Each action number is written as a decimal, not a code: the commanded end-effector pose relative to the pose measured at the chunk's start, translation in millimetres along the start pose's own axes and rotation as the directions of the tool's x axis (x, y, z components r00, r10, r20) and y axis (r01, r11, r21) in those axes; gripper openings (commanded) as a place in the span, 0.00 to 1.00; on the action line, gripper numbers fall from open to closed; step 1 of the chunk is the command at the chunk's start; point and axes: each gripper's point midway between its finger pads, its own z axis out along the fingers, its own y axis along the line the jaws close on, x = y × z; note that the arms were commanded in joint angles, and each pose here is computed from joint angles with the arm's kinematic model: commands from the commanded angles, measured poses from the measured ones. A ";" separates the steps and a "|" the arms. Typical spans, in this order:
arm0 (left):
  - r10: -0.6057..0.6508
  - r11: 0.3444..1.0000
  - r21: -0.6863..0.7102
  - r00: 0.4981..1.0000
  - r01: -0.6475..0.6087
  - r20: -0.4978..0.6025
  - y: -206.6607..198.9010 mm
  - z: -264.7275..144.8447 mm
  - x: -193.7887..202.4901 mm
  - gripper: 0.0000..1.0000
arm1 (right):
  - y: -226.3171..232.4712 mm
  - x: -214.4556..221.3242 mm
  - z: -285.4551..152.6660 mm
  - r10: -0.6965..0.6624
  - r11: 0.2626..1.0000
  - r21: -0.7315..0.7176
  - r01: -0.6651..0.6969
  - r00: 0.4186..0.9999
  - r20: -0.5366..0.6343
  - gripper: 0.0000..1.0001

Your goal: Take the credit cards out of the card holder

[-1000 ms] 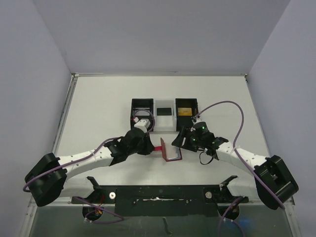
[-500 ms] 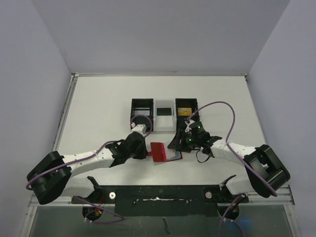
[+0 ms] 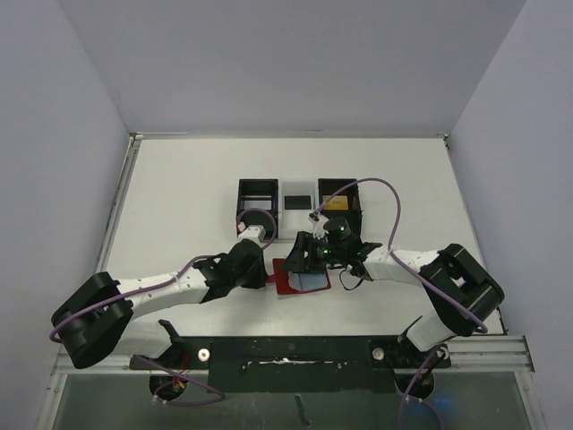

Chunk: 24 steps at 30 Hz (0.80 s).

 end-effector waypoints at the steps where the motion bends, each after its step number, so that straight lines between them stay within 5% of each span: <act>1: -0.039 0.999 0.031 0.998 0.037 0.059 -9.5 2.8 -16.5 0.00 | 23.6 -12.4 6.4 -0.027 0.994 -0.106 0.029 0.999 0.020 0.59; 6: -0.075 0.997 0.013 0.995 0.074 0.060 -5.1 0.7 -18.6 0.04 | -4.9 -7.8 14.2 0.019 1.000 0.012 -0.019 1.000 0.013 0.53; 11: -0.121 0.992 0.037 0.988 0.118 0.092 -5.9 -11.1 -27.3 0.44 | -11.0 -7.9 14.5 0.032 0.999 0.036 -0.033 0.999 0.027 0.47; 14: -0.155 0.986 0.081 0.979 0.145 0.135 -10.5 -17.3 -35.9 0.58 | -14.6 -9.0 15.0 0.047 0.997 0.053 -0.049 0.998 0.042 0.52; 24: -0.172 0.965 0.230 0.965 0.125 0.198 -47.0 -44.0 -72.1 0.54 | 3.6 -18.2 14.9 0.046 0.998 -0.043 -0.043 0.997 0.067 0.63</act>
